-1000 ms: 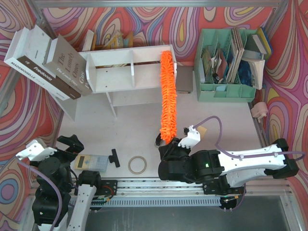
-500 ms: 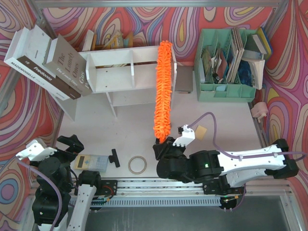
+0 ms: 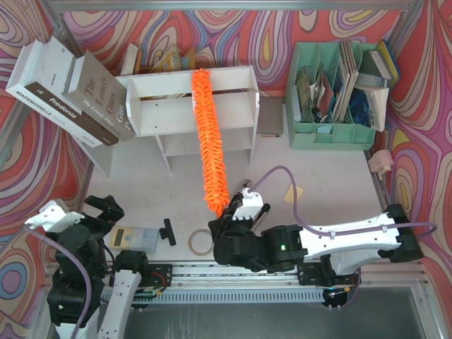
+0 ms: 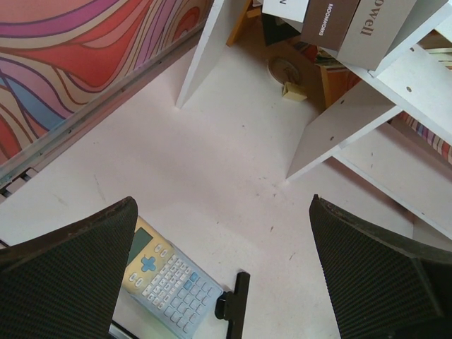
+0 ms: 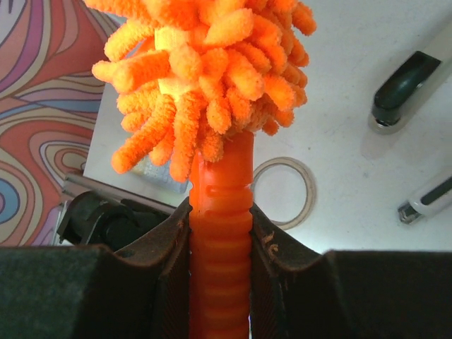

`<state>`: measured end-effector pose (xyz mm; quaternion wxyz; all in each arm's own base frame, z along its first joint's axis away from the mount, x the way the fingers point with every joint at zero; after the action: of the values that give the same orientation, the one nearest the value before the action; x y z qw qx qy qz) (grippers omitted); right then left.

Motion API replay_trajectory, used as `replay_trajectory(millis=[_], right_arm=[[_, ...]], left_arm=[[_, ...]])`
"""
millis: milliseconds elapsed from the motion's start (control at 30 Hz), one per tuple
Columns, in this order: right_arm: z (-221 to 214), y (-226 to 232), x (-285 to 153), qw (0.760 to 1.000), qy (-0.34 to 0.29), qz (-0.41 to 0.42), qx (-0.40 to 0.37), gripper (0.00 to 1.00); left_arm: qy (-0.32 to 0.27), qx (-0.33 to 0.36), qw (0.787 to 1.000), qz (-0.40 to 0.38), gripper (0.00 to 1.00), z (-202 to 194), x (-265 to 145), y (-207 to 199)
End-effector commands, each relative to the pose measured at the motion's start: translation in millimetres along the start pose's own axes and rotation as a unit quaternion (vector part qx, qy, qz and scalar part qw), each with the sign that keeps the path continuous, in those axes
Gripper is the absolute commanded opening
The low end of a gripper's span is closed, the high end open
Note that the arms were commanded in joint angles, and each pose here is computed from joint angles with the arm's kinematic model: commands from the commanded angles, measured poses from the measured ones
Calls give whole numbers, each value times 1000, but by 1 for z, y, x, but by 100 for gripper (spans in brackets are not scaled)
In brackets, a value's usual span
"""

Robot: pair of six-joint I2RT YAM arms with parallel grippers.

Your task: Dust the bookshelf with a duster

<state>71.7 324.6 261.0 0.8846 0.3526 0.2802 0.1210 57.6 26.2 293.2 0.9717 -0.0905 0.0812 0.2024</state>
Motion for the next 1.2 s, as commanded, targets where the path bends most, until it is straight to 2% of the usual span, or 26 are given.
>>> replay_trajectory(millis=[0,233,400,667,800,1167], right_arm=[[32,-12,-12,998,-56,-18,38,0],[44,-24,-17,995,-79,-28,47,0],[37,-17,-13,996,-73,-23,35,0],[28,-4,-8,998,-62,-15,23,0],[28,-8,-8,997,-62,-19,29,0],[42,-26,-13,994,-92,-50,40,0]], left_arm=[[10,-8,1000,1,98,6,3,-5],[42,-14,998,-38,98,-9,10,-17],[36,-7,998,-60,98,-5,8,-21],[6,4,997,-78,98,46,-20,-19],[6,18,998,-67,98,56,-30,-12],[40,-12,993,-114,98,-2,-11,-25]])
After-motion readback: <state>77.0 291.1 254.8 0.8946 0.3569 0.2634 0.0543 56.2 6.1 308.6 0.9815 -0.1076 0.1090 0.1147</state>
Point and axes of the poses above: each gripper's point midway between its finger pads, its own x axis out along the fingers, its own y axis along the line the jaws close on, z = x × y, the point moved 7 cm from there along -x, back along the fingers, and after that the axes turned 15 degrees about x, right-handed, at the moved point
